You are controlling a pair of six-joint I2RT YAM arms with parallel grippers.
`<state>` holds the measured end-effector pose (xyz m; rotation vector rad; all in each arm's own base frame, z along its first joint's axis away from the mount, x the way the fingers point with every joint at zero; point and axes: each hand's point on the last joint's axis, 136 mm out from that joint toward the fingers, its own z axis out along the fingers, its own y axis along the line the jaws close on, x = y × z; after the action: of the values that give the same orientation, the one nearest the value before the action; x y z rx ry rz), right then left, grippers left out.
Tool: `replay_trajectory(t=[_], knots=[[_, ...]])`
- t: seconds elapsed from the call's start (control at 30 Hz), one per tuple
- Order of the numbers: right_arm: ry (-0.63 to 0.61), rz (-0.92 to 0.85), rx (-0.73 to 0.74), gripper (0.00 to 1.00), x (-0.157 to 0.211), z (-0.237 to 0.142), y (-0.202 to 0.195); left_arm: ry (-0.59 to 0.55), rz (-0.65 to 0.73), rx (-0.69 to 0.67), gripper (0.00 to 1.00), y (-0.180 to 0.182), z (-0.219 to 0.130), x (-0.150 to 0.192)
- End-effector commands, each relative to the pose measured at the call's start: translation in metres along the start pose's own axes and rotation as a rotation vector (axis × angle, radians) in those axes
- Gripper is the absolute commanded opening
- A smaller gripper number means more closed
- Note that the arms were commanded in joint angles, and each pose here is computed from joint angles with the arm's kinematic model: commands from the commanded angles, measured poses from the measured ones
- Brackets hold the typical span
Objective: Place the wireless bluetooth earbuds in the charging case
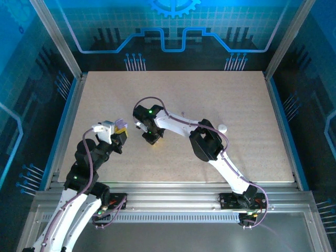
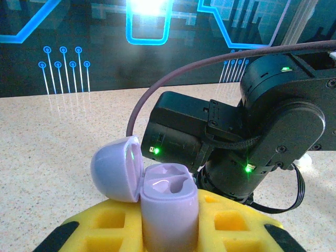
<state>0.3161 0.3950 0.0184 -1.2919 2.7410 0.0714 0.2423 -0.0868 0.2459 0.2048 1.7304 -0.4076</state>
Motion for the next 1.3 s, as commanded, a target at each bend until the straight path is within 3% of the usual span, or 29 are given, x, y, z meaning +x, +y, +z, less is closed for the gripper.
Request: replay_trajectory(t=[0.0,0.43,1.27], knots=[[0.020,-0.021,0.029,0.26,0.001,0.012,0.001,-0.038,0.028,-0.017,0.21,0.001,-0.005,-0.016],[-0.043,0.007,0.051,0.20,-0.007,-0.012,-0.006,-0.019,0.026,-0.003,0.21,0.000,-0.004,-0.010],[-0.462,0.312,-0.043,0.20,-0.006,-0.176,-0.049,0.000,-0.093,0.177,0.18,-0.021,0.052,0.020]])
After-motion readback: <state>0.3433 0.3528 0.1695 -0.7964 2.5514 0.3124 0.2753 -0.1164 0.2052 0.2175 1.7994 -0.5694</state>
